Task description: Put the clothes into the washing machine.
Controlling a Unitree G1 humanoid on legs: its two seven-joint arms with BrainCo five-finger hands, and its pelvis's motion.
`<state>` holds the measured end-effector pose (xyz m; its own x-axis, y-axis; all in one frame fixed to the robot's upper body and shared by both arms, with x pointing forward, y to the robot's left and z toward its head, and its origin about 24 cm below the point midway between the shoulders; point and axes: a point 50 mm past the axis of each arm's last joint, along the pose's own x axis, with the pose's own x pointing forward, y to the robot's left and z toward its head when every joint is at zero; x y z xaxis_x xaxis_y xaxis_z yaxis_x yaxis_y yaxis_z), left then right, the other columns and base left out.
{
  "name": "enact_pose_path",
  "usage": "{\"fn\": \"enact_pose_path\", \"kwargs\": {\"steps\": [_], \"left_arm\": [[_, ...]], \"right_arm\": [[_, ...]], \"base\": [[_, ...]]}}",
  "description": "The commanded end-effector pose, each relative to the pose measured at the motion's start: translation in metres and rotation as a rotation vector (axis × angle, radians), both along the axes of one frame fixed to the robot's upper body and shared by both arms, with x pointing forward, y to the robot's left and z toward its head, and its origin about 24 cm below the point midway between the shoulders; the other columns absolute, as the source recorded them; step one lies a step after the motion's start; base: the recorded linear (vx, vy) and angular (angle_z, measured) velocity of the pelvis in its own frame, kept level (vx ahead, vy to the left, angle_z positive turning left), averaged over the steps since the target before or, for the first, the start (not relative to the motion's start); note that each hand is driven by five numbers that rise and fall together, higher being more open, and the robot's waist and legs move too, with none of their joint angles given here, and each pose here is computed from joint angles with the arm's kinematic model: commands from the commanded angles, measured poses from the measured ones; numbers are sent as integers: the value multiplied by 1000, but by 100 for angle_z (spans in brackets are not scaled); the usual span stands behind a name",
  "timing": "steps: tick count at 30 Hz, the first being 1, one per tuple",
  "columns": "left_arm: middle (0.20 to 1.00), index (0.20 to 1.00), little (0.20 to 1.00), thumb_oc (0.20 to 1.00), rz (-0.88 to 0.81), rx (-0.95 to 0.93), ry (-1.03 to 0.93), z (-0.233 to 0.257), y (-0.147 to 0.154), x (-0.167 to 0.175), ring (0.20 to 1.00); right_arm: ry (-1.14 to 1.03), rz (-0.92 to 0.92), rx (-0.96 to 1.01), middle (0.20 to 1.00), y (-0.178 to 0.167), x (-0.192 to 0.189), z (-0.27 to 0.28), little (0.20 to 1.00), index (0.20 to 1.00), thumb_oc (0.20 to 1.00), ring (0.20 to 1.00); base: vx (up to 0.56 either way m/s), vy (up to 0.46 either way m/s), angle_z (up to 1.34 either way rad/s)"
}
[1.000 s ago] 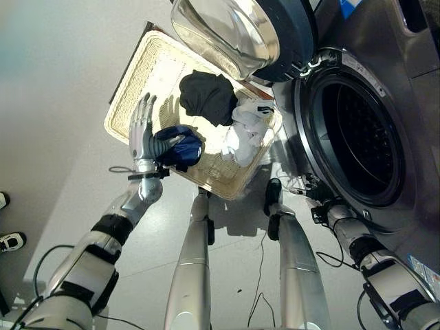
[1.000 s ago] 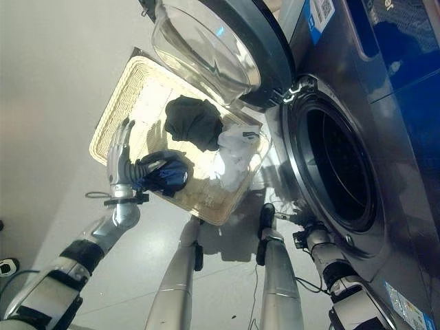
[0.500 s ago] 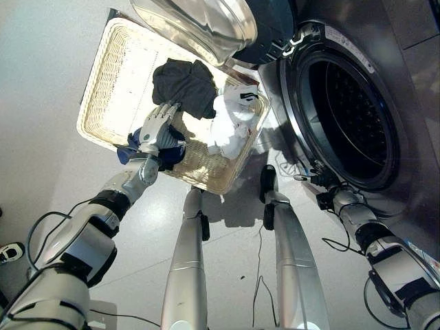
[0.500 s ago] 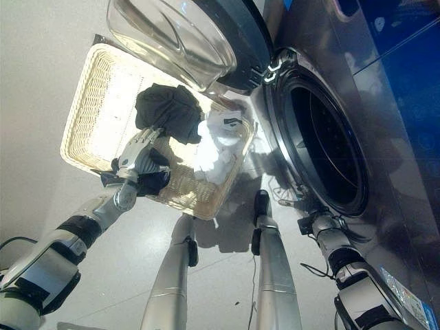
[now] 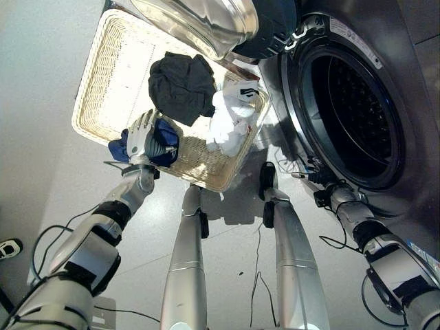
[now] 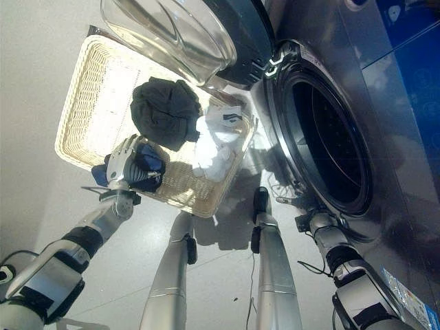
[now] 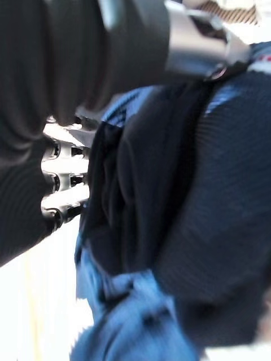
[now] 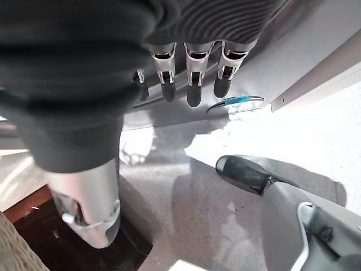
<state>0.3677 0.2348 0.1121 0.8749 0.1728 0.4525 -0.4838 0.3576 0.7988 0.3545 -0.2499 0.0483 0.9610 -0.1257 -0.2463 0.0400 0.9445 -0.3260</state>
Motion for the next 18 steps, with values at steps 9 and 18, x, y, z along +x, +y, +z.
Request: {"fn": "enact_pose_path", "kwargs": {"steps": [9, 18], "left_arm": [[1000, 1000, 1000, 1000, 25, -54, -241, -8, -2, -19, 1000], [1000, 1000, 1000, 1000, 81, -20, -154, -20, 6, -21, 1000]], "right_arm": [[-23, -18, 37, 1000, -3, -10, -9, 1000, 1000, 1000, 1000], [-22, -18, 31, 1000, -6, -9, -6, 1000, 1000, 1000, 1000]], "base": [[0, 0, 0], [0, 0, 0]]}}
